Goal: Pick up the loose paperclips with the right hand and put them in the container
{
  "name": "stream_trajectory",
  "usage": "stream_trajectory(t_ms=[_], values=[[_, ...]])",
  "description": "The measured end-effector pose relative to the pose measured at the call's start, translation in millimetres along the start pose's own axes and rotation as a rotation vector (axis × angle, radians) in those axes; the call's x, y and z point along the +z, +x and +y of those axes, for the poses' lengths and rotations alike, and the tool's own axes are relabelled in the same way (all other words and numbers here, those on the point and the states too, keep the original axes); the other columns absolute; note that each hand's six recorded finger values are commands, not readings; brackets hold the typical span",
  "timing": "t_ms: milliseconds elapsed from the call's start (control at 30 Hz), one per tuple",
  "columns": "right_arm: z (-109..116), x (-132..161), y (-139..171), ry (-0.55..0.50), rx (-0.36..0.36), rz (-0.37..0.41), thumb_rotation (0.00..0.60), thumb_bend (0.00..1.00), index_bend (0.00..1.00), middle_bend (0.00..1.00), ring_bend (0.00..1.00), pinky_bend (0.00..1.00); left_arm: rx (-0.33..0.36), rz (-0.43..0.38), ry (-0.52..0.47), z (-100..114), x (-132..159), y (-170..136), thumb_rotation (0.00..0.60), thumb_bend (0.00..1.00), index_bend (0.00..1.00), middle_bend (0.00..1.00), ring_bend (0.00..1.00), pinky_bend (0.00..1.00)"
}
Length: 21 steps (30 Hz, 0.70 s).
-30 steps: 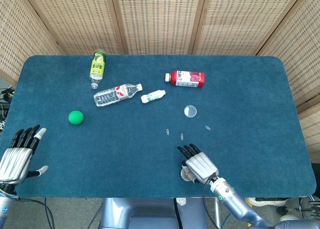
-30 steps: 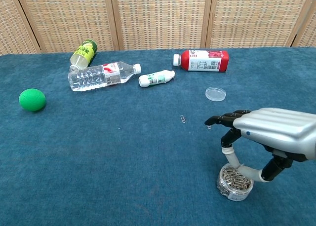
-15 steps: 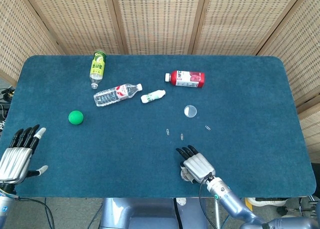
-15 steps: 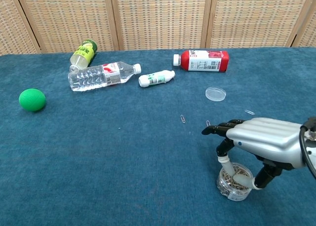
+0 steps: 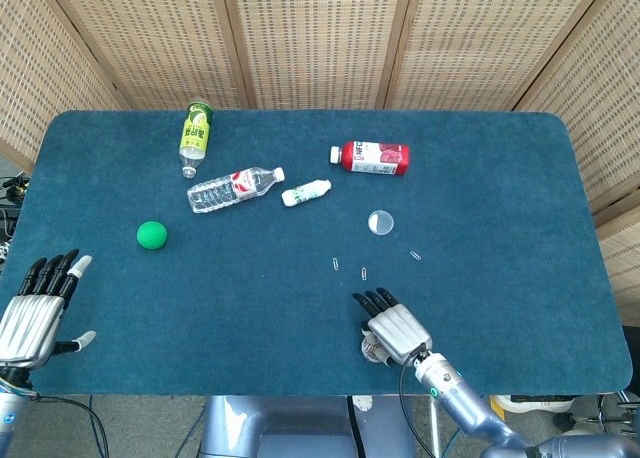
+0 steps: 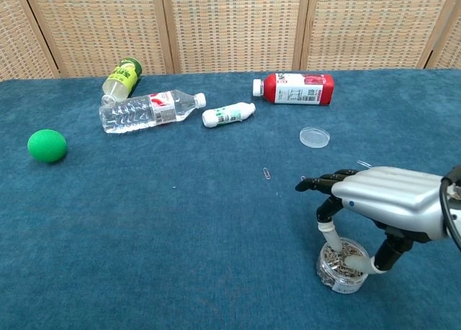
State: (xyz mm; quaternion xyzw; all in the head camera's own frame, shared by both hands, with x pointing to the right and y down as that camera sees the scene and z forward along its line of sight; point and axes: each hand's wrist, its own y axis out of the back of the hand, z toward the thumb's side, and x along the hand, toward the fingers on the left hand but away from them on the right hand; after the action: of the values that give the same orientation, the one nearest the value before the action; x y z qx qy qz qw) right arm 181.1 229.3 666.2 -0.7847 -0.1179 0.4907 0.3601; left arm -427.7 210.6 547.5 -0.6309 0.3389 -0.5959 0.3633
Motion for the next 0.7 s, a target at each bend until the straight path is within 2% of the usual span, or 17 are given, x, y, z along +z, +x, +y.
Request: stream_trajectory(t_ms=[200, 267, 333, 400, 467, 500, 633, 700], values=[[15.4, 1.8, 5.1, -0.018, -0.043, 0.007, 0.600, 0.32, 0.53, 0.01, 0.00, 0.00, 0.005, 0.003, -0.002, 1.2, -0.7, -0.1, 0.600, 0.00, 0.00, 0.00, 0.00, 0.00], [26.1, 0.0, 8.7, -0.015, -0.074, 0.007, 0.600, 0.30, 0.50, 0.01, 0.00, 0.00, 0.007, 0.002, -0.004, 1.9, -0.7, -0.3, 0.600, 0.00, 0.00, 0.00, 0.00, 0.00], [38.3, -4.4, 13.0, -0.004, -0.116, 0.003, 0.600, 0.25, 0.41, 0.01, 0.00, 0.00, 0.009, 0.002, -0.005, 2.5, -1.0, -0.6, 0.600, 0.00, 0.00, 0.00, 0.00, 0.00], [51.0, -11.2, 17.5, 0.015, -0.167, -0.005, 0.600, 0.10, 0.23, 0.01, 0.00, 0.00, 0.012, 0.002, -0.009, 3.6, -1.4, -1.1, 0.600, 0.00, 0.00, 0.00, 0.00, 0.00], [61.8, -19.9, 22.5, 0.039, -0.220, -0.017, 0.600, 0.01, 0.08, 0.00, 0.00, 0.00, 0.014, 0.001, -0.012, 4.6, -1.7, -1.7, 0.600, 0.00, 0.00, 0.00, 0.00, 0.00], [67.0, -25.6, 25.4, 0.051, -0.248, -0.027, 0.600, 0.00, 0.02, 0.00, 0.00, 0.00, 0.015, 0.000, -0.014, 5.0, -1.8, -2.1, 0.600, 0.00, 0.00, 0.00, 0.00, 0.00], [81.9, -59.8, 42.5, 0.075, -0.354, -0.095, 0.600, 0.00, 0.00, 0.00, 0.00, 0.00, 0.019, -0.003, -0.019, 6.4, -2.1, -3.3, 0.600, 0.00, 0.00, 0.00, 0.00, 0.00], [83.4, -76.2, 52.1, 0.059, -0.382, -0.135, 0.600, 0.00, 0.00, 0.00, 0.00, 0.00, 0.023, -0.006, -0.020, 7.5, -2.2, -4.3, 0.600, 0.00, 0.00, 0.00, 0.00, 0.00]])
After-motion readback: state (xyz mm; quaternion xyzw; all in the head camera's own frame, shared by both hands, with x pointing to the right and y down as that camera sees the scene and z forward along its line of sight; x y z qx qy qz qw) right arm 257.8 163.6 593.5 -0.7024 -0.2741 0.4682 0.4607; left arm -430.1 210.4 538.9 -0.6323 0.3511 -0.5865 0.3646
